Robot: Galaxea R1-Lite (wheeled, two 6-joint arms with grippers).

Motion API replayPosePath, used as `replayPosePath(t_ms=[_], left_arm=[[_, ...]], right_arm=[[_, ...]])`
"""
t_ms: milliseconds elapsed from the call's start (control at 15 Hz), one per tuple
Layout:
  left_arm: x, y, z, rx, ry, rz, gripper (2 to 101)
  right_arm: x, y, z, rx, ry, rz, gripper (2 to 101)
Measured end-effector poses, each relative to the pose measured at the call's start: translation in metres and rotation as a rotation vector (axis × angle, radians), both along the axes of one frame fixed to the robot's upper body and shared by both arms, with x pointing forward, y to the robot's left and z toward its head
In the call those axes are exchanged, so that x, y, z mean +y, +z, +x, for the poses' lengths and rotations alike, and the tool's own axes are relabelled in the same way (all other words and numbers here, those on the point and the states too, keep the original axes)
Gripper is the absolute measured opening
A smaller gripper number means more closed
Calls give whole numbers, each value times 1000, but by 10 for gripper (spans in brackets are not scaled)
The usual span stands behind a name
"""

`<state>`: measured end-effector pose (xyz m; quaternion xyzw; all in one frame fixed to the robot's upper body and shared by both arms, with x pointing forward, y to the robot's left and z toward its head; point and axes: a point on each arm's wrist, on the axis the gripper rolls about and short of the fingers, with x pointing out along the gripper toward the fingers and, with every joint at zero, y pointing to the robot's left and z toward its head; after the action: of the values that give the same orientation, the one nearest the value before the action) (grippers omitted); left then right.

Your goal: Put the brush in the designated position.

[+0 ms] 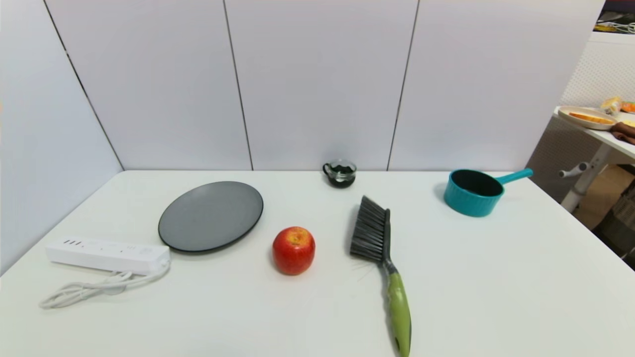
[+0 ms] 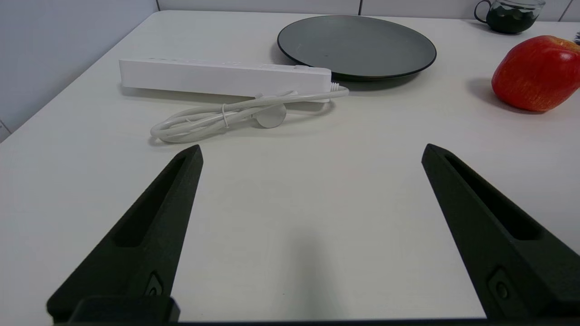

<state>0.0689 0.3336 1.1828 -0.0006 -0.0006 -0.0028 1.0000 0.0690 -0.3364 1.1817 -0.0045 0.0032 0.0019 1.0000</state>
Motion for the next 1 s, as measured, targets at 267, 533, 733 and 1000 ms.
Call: replayPosePath(t_ms=[267, 533, 733, 1000], left_arm=[[0, 0, 0, 0, 1, 0, 979], [0, 0, 2, 28, 4, 14, 979], [0, 24, 12, 73, -24, 50, 979], [-9, 88, 56, 121, -297, 186, 979]], right_arm=[[0, 0, 0, 0, 0, 0, 973], [0, 0, 0, 0, 0, 0, 973], [0, 0, 0, 0, 0, 0, 973], [0, 0, 0, 0, 0, 0, 973]])
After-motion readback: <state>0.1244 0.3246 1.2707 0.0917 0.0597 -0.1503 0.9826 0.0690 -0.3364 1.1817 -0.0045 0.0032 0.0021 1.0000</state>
